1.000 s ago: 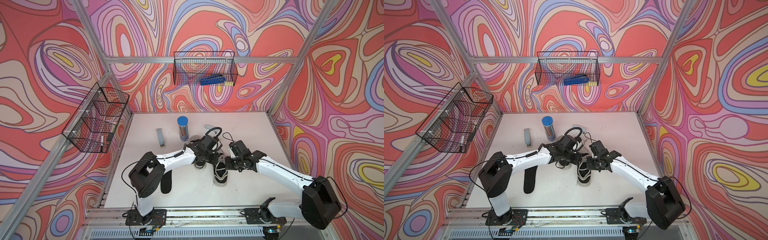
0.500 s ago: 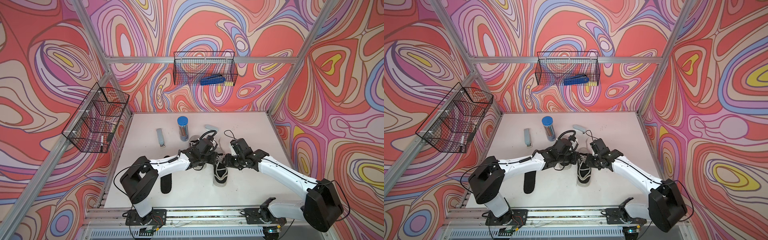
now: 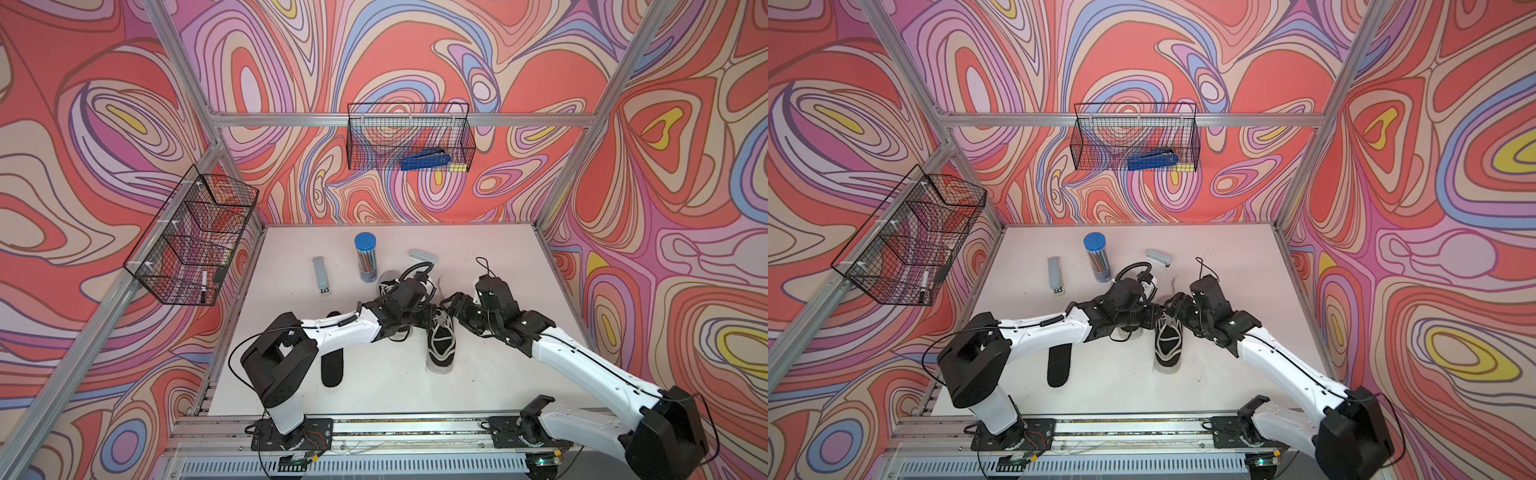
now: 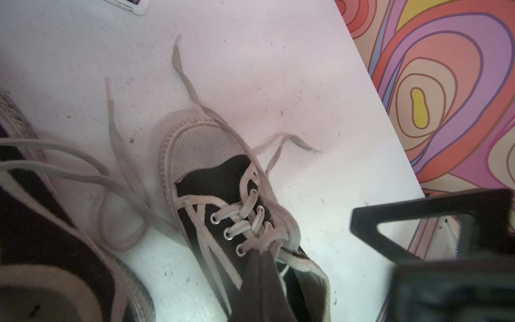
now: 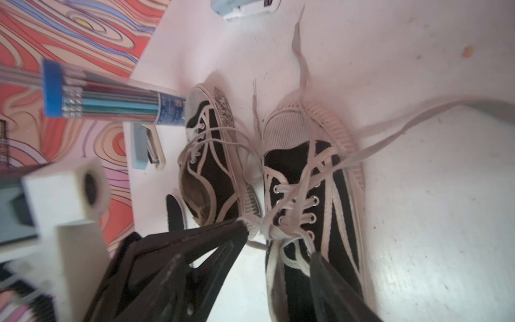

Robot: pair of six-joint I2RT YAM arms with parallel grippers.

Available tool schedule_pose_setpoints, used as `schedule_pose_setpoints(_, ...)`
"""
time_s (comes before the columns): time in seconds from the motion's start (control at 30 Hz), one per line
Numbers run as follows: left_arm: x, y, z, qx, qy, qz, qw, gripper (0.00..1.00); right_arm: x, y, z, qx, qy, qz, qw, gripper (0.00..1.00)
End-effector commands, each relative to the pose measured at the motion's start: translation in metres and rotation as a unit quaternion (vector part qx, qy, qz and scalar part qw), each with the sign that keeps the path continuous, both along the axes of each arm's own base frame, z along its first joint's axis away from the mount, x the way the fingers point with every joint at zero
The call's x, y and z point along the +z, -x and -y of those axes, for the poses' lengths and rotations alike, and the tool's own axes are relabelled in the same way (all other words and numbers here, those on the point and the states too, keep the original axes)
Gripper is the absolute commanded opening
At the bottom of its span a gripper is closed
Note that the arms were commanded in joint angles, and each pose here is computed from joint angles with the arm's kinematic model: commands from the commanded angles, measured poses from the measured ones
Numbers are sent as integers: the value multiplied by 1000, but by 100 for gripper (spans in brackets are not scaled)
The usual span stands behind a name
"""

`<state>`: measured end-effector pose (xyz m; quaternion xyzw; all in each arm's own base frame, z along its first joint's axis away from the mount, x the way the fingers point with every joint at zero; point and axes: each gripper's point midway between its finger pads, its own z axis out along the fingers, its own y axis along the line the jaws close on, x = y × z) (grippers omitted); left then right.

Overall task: Remove the insole from the shoe
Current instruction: Untie the shoelace on the shoe.

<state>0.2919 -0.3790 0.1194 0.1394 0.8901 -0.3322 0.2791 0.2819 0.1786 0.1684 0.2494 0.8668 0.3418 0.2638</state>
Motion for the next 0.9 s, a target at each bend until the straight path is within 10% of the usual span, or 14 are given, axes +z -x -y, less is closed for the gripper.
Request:
schedule_pose_setpoints(0.0,3,0,0,7,11,2,1000,0,21,-12,9,-145,-132,-36,980,78)
schedule_pose_setpoints(0.2,5,0,-3,10,10,7,1000,0,7,-7,-25,-175,-222,-165,945,91)
schedule_pose_setpoints(0.87,8,4,-2,6,18,7,1000,0,-46,-31,-37,-248,-235,-178,923,92)
